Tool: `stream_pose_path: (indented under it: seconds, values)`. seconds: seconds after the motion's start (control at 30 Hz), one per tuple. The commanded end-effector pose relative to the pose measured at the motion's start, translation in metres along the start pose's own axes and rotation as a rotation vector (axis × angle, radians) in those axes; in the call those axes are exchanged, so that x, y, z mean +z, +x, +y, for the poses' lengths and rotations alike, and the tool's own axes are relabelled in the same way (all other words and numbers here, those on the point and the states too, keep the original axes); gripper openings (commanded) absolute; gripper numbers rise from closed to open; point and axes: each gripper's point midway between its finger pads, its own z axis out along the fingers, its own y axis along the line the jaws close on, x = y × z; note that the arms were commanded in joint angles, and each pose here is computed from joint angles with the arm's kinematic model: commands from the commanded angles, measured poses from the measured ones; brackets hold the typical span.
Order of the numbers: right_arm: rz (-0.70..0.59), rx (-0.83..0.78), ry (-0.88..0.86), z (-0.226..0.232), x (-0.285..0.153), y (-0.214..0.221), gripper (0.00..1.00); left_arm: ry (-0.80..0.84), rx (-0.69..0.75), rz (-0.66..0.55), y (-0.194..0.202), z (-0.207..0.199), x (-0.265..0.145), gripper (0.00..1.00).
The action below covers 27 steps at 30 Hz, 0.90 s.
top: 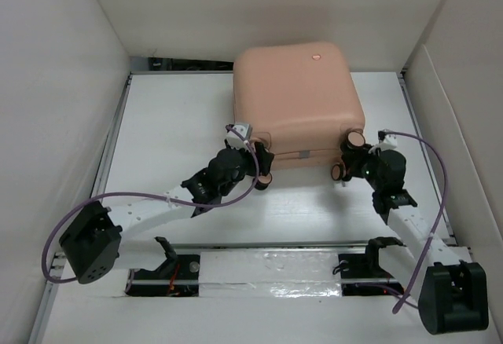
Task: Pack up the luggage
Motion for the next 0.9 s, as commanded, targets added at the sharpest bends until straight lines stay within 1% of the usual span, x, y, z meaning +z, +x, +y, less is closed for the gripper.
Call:
stream_pose_path:
  seconds: [0.0,0.03,0.07,0.1,0.13,0.17,0.2,0.27,0.3,0.33,0.37,0.4,0.47,0.5,0.57,0.67,0.77,0.87]
  values:
    - [-0.212,-0.102,-0.414,0.104,-0.017,-0.032,0.00,0.792,-0.088,0.053,0.005,-0.173,-0.062,0.00]
    - [-0.218,-0.092,-0.415,0.109,-0.019,-0.025,0.00,0.834,-0.108,0.054,0.002,-0.181,-0.065,0.00]
    - [-0.208,-0.078,-0.455,0.128,-0.025,-0.010,0.00,0.853,-0.115,0.035,-0.005,-0.189,-0.060,0.00]
    - [-0.298,0.008,-0.353,0.118,-0.026,-0.020,0.00,0.890,-0.126,-0.010,-0.018,-0.198,-0.062,0.00]
    - [-0.303,0.022,-0.326,0.111,-0.027,-0.001,0.00,0.924,-0.136,-0.010,-0.022,-0.206,-0.063,0.00]
    - [-0.338,0.033,-0.382,0.132,-0.038,0.001,0.00,0.935,-0.146,-0.016,-0.024,-0.211,-0.059,0.00]
    - [-0.381,0.013,-0.291,0.122,-0.034,-0.004,0.00,0.983,-0.162,-0.077,-0.046,-0.222,-0.065,0.00]
    - [-0.391,-0.006,-0.279,0.134,-0.032,-0.009,0.00,1.018,-0.202,-0.088,-0.053,-0.230,-0.065,0.00]
    - [-0.376,-0.047,-0.325,0.146,-0.033,-0.006,0.00,1.041,-0.210,-0.113,-0.065,-0.237,-0.067,0.00]
    - [-0.332,-0.084,-0.362,0.156,-0.027,0.003,0.00,1.060,-0.211,-0.102,-0.064,-0.241,-0.068,0.00]
    - [-0.320,-0.097,-0.433,0.179,-0.029,0.000,0.00,1.070,-0.219,-0.102,-0.065,-0.243,-0.067,0.00]
    - [-0.266,-0.124,-0.540,0.204,-0.037,0.015,0.00,1.096,-0.241,-0.119,-0.074,-0.247,-0.072,0.00]
    - [-0.187,-0.157,-0.600,0.227,-0.035,0.042,0.00,1.117,-0.259,-0.125,-0.079,-0.250,-0.075,0.00]
    - [-0.166,-0.158,-0.653,0.244,-0.040,0.046,0.00,1.124,-0.268,-0.141,-0.084,-0.251,-0.078,0.00]
    - [-0.105,-0.153,-0.745,0.269,-0.049,0.071,0.00,1.109,-0.285,-0.185,-0.097,-0.248,-0.083,0.00]
    - [-0.034,-0.119,-0.897,0.303,-0.069,0.095,0.00,1.058,-0.290,-0.246,-0.112,-0.232,-0.083,0.00]
    - [-0.020,-0.067,-1.000,0.329,-0.086,0.098,0.00,1.055,-0.297,-0.286,-0.124,-0.225,-0.090,0.00]
    - [0.017,-0.014,-1.083,0.344,-0.093,0.104,0.00,1.047,-0.314,-0.299,-0.125,-0.222,-0.091,0.00]
